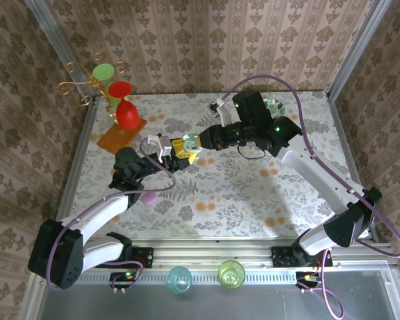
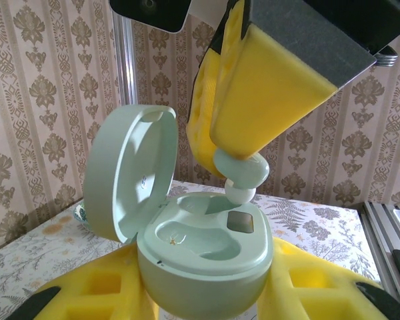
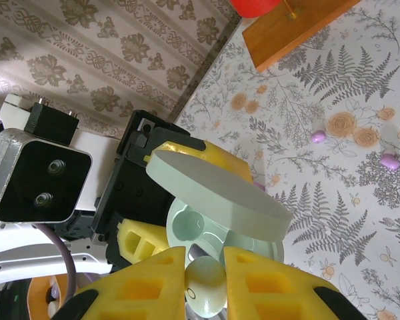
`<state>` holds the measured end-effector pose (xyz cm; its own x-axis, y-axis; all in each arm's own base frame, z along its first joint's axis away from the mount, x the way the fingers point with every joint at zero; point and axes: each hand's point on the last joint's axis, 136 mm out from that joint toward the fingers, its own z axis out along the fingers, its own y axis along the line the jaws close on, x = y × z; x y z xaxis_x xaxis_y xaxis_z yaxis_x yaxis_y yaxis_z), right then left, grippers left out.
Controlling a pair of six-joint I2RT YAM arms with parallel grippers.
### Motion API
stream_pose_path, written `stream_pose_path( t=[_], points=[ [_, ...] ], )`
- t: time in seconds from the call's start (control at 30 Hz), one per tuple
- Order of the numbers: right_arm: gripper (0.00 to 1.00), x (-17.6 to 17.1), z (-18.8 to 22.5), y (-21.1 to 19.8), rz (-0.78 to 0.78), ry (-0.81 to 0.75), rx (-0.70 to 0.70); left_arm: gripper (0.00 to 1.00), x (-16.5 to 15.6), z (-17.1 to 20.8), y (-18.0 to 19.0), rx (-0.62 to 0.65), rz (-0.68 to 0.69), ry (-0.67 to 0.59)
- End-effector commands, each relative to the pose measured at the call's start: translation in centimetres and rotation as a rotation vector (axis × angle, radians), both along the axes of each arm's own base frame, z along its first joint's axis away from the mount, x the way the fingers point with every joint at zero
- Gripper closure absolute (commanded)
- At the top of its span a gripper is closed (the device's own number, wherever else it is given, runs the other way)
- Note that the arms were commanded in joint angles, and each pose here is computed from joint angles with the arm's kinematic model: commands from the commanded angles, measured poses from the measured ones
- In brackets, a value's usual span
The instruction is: Insert the wireless bluetooth earbuds into the charging case
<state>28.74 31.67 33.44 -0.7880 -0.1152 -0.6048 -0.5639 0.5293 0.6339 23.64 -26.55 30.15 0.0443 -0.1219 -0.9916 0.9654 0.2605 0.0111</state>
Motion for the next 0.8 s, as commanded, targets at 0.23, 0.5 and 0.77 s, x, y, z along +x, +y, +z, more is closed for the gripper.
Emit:
stream_pose_path(
  t=[0.23, 0.5, 0.77],
  points=[
    [0.82, 1.0, 0.4, 0.5, -0.004, -0.060, 0.003, 0.77, -0.8, 2.5, 0.0, -0.042, -0.043, -0.051],
    [0.82, 1.1, -0.1, 0.3, -0.005, -0.057, -0.022, 0.76, -0.8, 2.8, 0.2, -0.048, -0.030, -0.059],
    [0.75, 1.2, -1.1, -0.3, -0.022, -0.043, -0.074, 0.77, -0.8, 2.9, 0.1, -0.051, -0.034, -0.061]
  ],
)
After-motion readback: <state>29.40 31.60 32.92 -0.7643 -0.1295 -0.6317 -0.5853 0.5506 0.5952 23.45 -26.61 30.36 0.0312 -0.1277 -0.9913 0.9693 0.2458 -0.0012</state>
